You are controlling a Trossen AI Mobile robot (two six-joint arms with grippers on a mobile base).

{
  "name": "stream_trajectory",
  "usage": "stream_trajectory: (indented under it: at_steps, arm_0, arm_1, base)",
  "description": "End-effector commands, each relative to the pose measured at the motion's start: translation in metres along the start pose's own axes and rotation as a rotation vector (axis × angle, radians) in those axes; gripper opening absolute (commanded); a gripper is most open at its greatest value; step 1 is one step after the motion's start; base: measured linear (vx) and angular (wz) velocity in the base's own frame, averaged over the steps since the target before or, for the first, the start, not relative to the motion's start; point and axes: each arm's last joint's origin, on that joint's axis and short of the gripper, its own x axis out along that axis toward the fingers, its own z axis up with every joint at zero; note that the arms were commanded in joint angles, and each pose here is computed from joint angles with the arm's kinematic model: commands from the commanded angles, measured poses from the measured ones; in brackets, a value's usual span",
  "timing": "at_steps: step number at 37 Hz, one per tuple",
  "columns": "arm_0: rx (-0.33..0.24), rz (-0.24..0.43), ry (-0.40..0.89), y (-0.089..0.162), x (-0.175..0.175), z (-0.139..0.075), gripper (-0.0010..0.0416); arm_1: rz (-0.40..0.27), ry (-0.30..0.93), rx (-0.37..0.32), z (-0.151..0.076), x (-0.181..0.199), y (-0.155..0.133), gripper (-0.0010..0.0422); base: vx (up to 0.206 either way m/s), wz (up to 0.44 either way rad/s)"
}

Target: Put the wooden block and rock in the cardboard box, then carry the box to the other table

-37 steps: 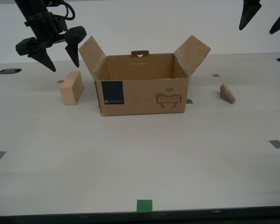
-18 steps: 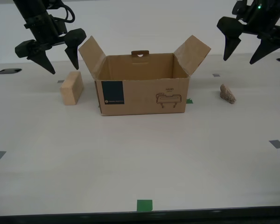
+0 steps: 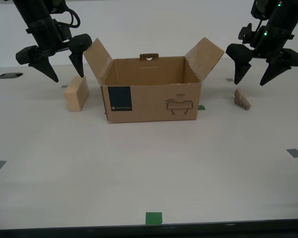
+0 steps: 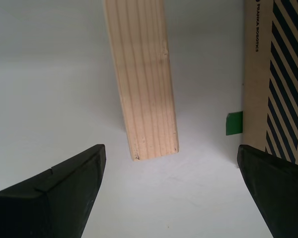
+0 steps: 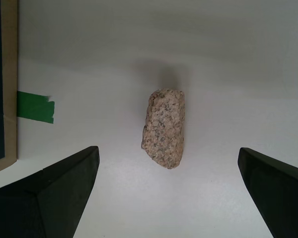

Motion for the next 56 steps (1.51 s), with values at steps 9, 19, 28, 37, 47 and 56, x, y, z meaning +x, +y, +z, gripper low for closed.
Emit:
stream_trajectory:
  at_steps: [9,19,28,37,47,56]
  arm_0:
    - [-0.037,-0.005,-0.040,0.000,0.001,0.004,0.0389]
    - [-0.037,-0.004,-0.033,0.000,0.006,-0.001,0.0390]
    - [-0.042,-0.005,-0.048,0.000,0.020,-0.011,0.0390]
    - [-0.052,-0.007,-0.068,-0.001,0.032,-0.022,0.0389]
    - [-0.072,-0.011,-0.101,-0.002,0.039,-0.027,0.0389]
    - [-0.077,-0.013,-0.111,-0.002,0.037,-0.024,0.0389]
  arm_1:
    - [0.001,-0.002,0.000,0.000,0.000,0.000,0.0362]
    - [0.001,-0.006,0.001,0.000,0.000,0.000,0.0362]
    - [0.008,-0.020,0.011,0.002,0.000,0.000,0.0362]
    - [0.019,-0.020,0.035,-0.001,0.005,0.002,0.0362]
    - [0.020,-0.013,0.077,-0.015,0.027,0.007,0.0362]
    - [0.017,-0.078,0.083,-0.006,0.023,0.007,0.0362]
  base:
    - [0.000,0.000]
    - [0.000,0.000]
    - [0.000,0.000]
    - [0.000,0.000]
    - [0.000,0.000]
    - [0.000,0.000]
